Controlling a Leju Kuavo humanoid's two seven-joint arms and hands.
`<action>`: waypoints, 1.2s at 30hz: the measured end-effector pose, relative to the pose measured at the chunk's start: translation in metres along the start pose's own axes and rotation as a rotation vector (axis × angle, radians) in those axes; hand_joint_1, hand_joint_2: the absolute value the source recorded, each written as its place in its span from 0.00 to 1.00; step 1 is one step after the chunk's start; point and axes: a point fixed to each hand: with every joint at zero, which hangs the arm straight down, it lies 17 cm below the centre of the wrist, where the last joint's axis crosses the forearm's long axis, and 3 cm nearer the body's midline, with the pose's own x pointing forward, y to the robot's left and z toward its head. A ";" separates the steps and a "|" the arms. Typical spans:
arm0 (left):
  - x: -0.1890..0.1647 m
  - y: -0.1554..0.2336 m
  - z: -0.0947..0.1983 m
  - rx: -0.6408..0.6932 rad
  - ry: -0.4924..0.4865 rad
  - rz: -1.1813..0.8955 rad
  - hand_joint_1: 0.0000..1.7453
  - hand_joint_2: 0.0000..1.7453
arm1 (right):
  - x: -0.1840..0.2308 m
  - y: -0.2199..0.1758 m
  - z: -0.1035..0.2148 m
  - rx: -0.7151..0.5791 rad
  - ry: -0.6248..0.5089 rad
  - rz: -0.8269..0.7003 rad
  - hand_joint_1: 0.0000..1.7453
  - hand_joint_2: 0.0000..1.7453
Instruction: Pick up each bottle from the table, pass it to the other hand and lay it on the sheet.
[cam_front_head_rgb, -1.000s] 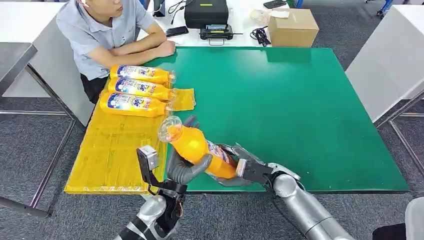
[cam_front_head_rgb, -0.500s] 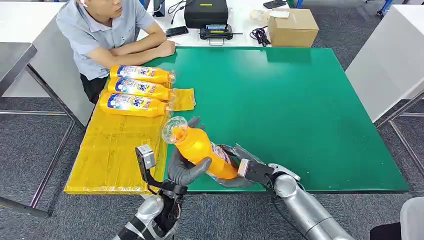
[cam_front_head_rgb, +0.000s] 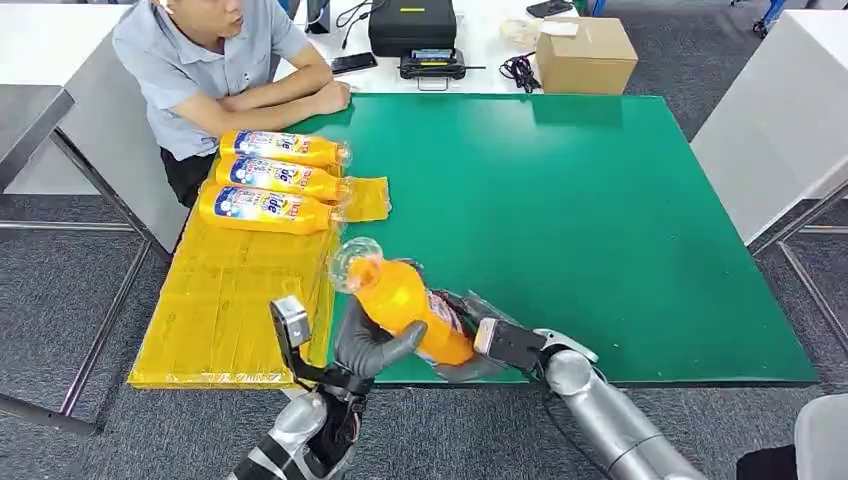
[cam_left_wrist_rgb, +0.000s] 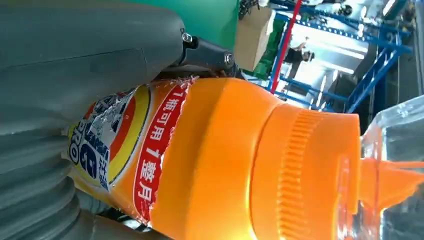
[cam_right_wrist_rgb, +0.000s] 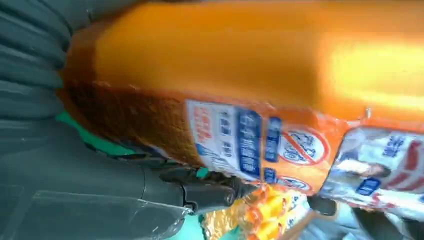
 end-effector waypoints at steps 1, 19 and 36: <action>0.002 0.000 0.000 0.003 -0.011 -0.021 1.00 1.00 | -0.001 0.000 0.000 -0.003 0.003 -0.004 0.00 1.00; 0.056 0.020 0.009 0.197 -0.374 -0.810 1.00 1.00 | -0.032 -0.035 0.016 -0.204 0.112 0.052 0.00 1.00; 0.116 0.109 0.007 0.346 -0.343 -1.837 1.00 1.00 | -0.051 -0.083 0.059 -0.384 0.175 0.120 0.00 1.00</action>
